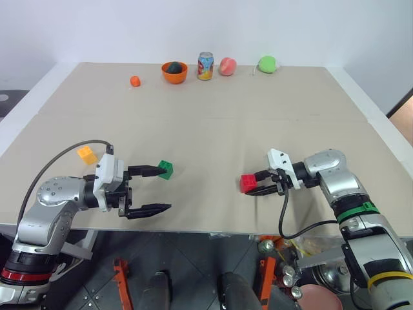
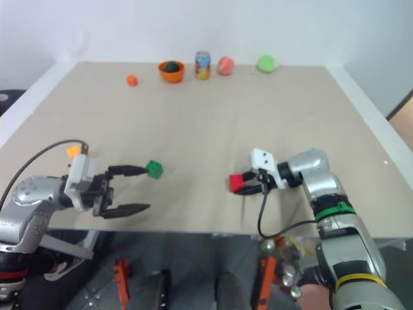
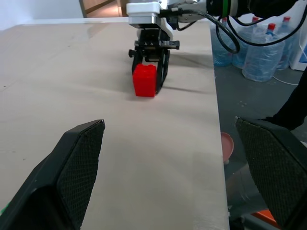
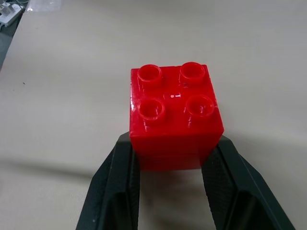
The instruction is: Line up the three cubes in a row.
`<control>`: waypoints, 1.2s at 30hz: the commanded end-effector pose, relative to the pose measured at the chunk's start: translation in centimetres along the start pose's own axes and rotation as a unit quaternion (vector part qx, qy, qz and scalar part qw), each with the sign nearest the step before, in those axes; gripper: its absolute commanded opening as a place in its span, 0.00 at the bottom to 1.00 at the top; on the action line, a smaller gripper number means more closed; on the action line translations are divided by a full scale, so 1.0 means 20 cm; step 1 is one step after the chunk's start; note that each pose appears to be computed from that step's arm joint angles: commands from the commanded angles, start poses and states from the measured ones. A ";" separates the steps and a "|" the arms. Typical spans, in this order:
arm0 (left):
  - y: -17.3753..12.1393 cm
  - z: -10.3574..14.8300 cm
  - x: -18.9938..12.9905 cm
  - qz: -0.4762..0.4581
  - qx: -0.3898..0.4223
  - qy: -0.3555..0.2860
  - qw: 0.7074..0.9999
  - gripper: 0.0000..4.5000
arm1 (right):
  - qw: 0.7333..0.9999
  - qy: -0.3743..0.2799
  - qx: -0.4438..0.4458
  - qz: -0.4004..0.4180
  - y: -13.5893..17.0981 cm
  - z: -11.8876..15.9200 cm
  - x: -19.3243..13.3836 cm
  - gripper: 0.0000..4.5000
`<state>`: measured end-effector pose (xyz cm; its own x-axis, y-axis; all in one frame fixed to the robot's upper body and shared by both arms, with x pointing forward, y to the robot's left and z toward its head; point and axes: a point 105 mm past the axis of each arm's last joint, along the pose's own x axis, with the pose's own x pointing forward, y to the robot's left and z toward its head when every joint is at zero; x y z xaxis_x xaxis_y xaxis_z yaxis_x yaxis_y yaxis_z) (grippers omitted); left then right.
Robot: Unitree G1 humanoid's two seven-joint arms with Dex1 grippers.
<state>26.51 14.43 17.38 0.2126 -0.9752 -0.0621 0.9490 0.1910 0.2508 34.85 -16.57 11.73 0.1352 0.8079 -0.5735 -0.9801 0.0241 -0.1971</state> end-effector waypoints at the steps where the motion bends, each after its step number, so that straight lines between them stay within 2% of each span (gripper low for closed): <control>1: 0.00 0.06 -0.01 0.001 0.022 -0.007 1.000 1.00 | 1.000 0.000 -0.018 0.004 -0.03 0.05 -0.02 0.38; 2: 0.00 0.06 -0.01 0.002 0.022 -0.008 1.000 1.00 | 1.000 0.001 -0.017 0.003 -0.03 0.04 -0.01 0.51; 3: 0.00 0.06 -0.01 0.003 0.022 -0.008 1.000 1.00 | 1.000 0.002 -0.016 0.002 -0.04 0.04 -0.01 0.55; 8: 0.01 0.07 -0.01 0.012 0.021 -0.012 1.000 1.00 | 1.000 0.009 -0.027 -0.010 -0.06 0.05 -0.02 0.95; 13: 0.01 0.08 -0.01 0.027 0.017 -0.020 0.999 1.00 | 0.999 0.020 -0.042 -0.010 -0.08 0.06 -0.08 0.95; 17: 0.03 0.11 -0.05 0.061 0.008 -0.038 0.997 1.00 | 0.996 0.043 -0.072 -0.012 -0.08 0.10 -0.18 0.95; 22: 0.07 0.14 -0.14 0.135 -0.012 -0.062 0.989 1.00 | 0.990 0.068 -0.107 -0.057 -0.13 0.16 -0.36 0.95; 25: 0.07 0.11 -0.22 0.178 -0.025 -0.044 0.983 1.00 | 0.985 0.074 -0.120 -0.098 -0.17 0.20 -0.47 0.95; 27: 0.08 0.06 -0.26 0.205 -0.033 -0.023 0.978 1.00 | 0.982 0.054 -0.123 -0.133 -0.20 0.25 -0.52 0.95; 29: 0.08 0.00 -0.29 0.238 -0.046 0.003 0.970 1.00 | 0.977 -0.028 -0.109 -0.182 -0.26 0.37 -0.54 0.95; 31: 0.09 -0.06 -0.30 0.263 -0.055 0.027 0.963 1.00 | 0.972 -0.091 -0.092 -0.194 -0.27 0.44 -0.52 0.95; 36: 0.09 -0.22 -0.30 0.297 -0.073 0.079 0.949 1.00 | 0.965 -0.163 -0.046 -0.200 -0.23 0.46 -0.38 0.95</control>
<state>27.80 21.04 14.14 0.7235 -0.6846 -0.0886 0.6899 0.7125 0.1278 37.19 -17.54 23.07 0.4099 0.8834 -0.2269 -0.8587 0.2898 -0.4227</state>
